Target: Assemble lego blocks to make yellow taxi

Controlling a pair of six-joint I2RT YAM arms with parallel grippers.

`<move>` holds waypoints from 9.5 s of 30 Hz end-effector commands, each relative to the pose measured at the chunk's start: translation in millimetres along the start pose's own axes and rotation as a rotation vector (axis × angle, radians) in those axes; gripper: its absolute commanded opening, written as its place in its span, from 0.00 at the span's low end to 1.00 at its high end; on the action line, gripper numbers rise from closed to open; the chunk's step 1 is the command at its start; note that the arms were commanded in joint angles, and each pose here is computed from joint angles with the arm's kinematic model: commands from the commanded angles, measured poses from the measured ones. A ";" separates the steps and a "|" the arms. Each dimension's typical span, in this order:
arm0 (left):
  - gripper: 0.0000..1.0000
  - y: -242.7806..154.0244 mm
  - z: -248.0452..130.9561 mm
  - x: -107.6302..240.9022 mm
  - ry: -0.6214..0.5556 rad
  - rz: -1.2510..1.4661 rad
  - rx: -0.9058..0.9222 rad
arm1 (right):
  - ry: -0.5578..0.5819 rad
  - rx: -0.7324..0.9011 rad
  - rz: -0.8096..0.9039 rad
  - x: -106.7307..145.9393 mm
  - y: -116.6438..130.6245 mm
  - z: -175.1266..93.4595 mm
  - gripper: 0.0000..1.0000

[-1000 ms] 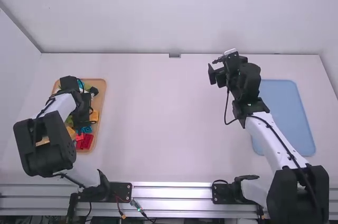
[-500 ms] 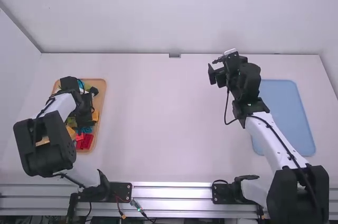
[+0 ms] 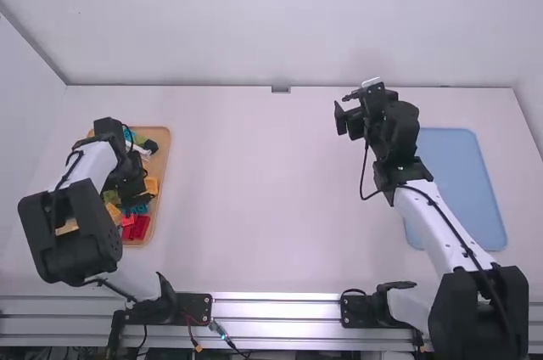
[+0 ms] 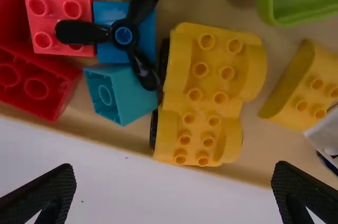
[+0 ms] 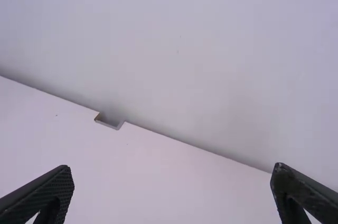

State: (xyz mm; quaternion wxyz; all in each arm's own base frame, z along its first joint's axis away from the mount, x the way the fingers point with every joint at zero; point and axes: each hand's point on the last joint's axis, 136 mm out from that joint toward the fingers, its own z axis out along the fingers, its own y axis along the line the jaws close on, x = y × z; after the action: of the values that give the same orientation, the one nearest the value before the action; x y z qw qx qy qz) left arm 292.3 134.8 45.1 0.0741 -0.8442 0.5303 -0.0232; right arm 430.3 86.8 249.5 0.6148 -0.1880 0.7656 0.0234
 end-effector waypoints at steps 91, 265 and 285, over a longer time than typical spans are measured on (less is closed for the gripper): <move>0.96 -15.7 68.6 15.7 0.077 0.303 -0.048 | -0.020 -0.004 0.026 -12.7 -1.1 1.6 0.99; 0.16 173.4 10.8 301.6 0.370 3.469 0.262 | 0.015 -0.092 0.030 -2.8 14.5 0.9 0.99; 0.99 167.6 18.2 305.5 0.296 3.439 0.289 | 0.019 -0.093 0.031 -2.0 14.7 0.8 0.99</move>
State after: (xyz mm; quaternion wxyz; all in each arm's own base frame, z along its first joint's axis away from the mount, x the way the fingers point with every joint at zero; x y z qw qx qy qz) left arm 279.2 -212.4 -7.6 -0.0432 -0.6584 -0.7503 0.0412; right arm 421.8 99.3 235.0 0.5872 -0.2048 0.7805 0.0641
